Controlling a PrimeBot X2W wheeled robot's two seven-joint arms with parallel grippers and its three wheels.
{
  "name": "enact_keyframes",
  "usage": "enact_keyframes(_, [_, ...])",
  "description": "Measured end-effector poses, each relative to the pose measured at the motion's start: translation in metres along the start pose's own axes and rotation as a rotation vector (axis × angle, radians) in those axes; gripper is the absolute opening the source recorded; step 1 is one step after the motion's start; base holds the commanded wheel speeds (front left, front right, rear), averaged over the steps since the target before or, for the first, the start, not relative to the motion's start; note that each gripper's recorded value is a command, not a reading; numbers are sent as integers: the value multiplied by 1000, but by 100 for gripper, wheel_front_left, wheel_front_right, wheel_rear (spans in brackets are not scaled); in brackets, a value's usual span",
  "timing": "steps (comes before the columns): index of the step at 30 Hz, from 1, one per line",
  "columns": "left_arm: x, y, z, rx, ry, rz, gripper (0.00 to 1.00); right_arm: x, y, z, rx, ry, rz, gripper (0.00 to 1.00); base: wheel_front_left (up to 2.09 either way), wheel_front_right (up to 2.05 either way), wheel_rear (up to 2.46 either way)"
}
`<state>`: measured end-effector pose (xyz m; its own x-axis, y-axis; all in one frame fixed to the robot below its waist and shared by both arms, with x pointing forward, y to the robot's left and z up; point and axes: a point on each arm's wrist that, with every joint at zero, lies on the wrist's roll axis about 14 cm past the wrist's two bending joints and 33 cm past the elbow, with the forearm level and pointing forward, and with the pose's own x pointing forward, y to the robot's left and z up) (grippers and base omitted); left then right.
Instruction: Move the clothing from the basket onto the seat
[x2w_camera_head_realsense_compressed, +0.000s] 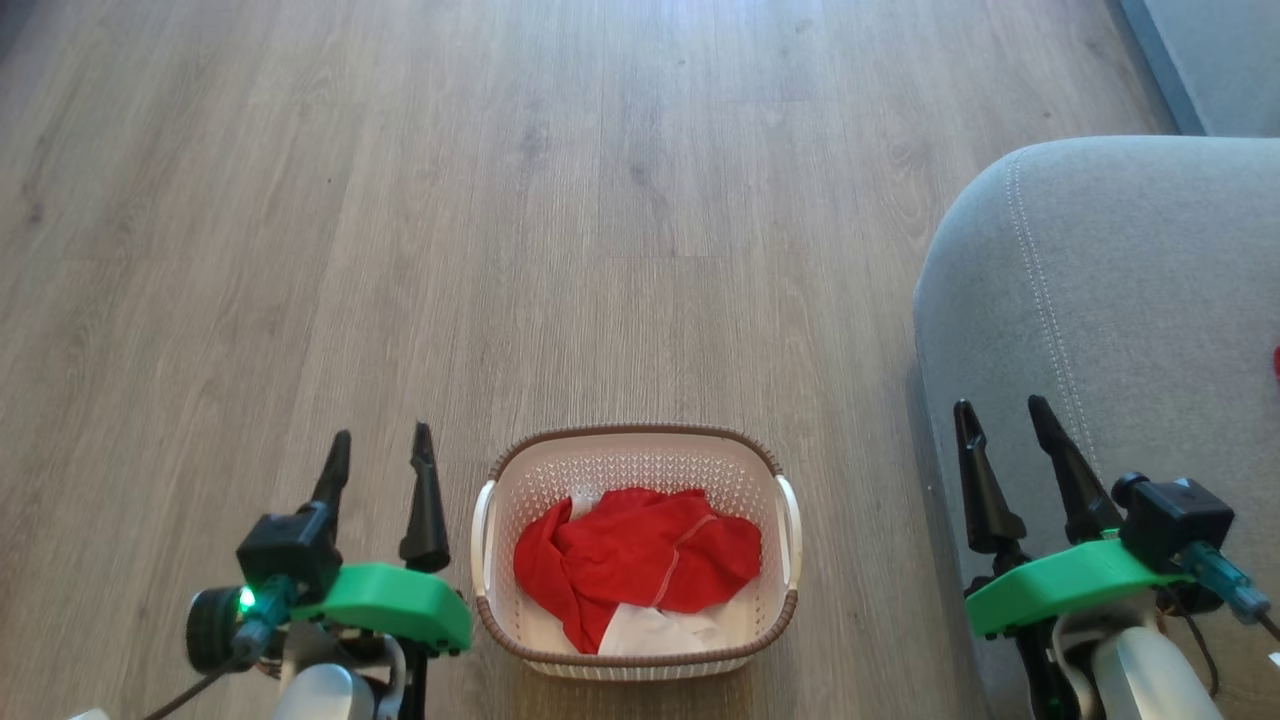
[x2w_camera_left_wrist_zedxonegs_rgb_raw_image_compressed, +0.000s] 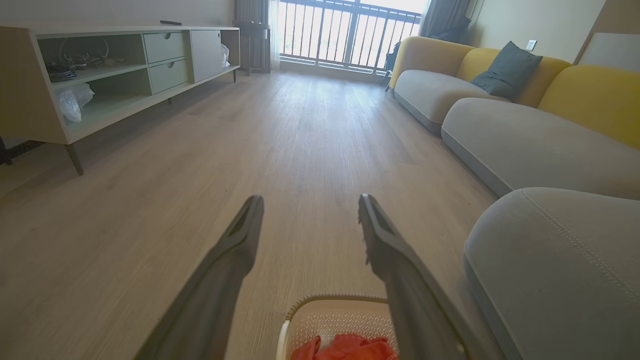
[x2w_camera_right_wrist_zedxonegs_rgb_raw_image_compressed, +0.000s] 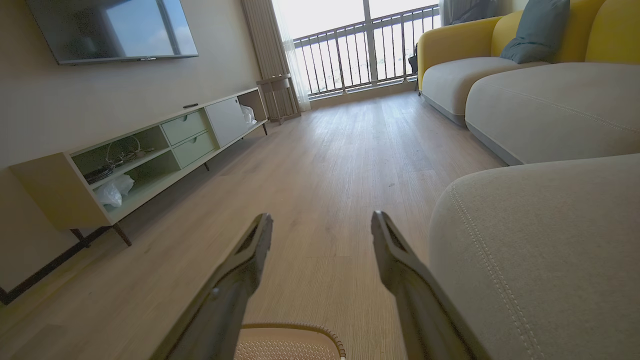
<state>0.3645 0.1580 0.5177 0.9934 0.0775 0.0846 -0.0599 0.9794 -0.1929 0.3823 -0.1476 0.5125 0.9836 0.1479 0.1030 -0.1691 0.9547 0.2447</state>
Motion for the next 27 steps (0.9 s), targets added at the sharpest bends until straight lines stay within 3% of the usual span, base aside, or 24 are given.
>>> enact_keyframes(27, [-5,-4,-15,28,43,-29,100,-9,-14,-8,12,19,-59,100,0,0,0])
